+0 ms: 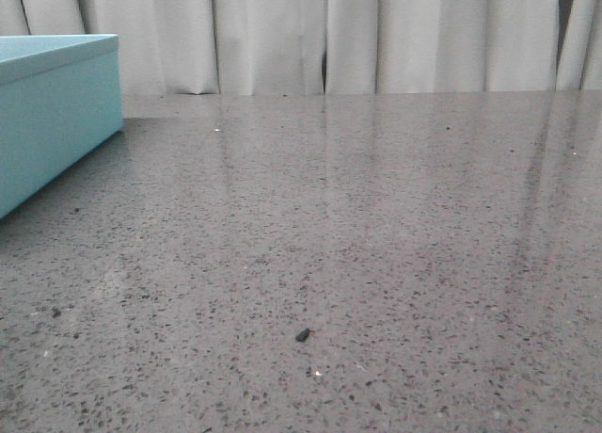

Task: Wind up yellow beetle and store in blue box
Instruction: 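Lower the car into the box and open the left gripper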

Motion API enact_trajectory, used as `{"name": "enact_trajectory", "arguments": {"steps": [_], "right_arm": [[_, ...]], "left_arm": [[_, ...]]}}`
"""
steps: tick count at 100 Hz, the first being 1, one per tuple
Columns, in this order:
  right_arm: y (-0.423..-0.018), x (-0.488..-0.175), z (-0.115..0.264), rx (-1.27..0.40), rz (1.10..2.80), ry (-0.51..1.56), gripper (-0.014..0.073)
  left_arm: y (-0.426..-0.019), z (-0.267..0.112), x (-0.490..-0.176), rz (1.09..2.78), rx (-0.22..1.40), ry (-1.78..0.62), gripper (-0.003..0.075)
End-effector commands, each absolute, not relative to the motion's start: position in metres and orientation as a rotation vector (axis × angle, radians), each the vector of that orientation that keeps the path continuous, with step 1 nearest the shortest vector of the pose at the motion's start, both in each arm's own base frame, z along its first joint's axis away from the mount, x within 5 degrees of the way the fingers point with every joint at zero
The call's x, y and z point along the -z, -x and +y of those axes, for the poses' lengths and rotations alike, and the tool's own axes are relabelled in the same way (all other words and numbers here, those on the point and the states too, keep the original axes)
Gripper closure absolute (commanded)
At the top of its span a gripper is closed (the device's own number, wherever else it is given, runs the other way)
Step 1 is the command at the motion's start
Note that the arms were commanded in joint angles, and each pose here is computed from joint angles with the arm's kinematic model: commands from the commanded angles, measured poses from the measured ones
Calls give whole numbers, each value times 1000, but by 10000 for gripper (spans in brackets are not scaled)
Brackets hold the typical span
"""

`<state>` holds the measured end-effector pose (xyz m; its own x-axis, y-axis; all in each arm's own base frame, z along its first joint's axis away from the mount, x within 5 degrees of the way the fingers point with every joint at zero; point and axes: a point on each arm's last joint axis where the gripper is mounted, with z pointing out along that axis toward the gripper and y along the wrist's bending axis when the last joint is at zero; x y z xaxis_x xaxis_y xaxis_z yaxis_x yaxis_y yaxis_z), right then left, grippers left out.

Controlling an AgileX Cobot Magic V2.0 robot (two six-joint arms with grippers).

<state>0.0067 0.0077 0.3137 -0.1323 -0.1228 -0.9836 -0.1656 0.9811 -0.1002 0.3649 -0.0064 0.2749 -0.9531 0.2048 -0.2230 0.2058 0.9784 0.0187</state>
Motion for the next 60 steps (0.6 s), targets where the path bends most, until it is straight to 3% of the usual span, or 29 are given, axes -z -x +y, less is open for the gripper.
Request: {"name": "enact_trajectory", "arguments": {"steps": [1, 12, 21, 43, 60], "right_arm": [[-7, -326, 7, -28, 1633, 215, 643], [-7, -326, 7, -28, 1633, 215, 643], [-7, -326, 7, -28, 1633, 215, 643], [-7, -326, 7, -28, 1633, 215, 643], [-7, -326, 7, -28, 1633, 215, 643]], "left_arm": [[-363, 0, -300, 2801, -74, -232, 524], [-363, 1, -300, 2802, -93, -232, 371], [-363, 1, -299, 2810, -93, -233, 304], [-360, 0, -304, 2815, -67, -225, 298], [-347, -1, -350, 2576, -84, -209, 298]]}}
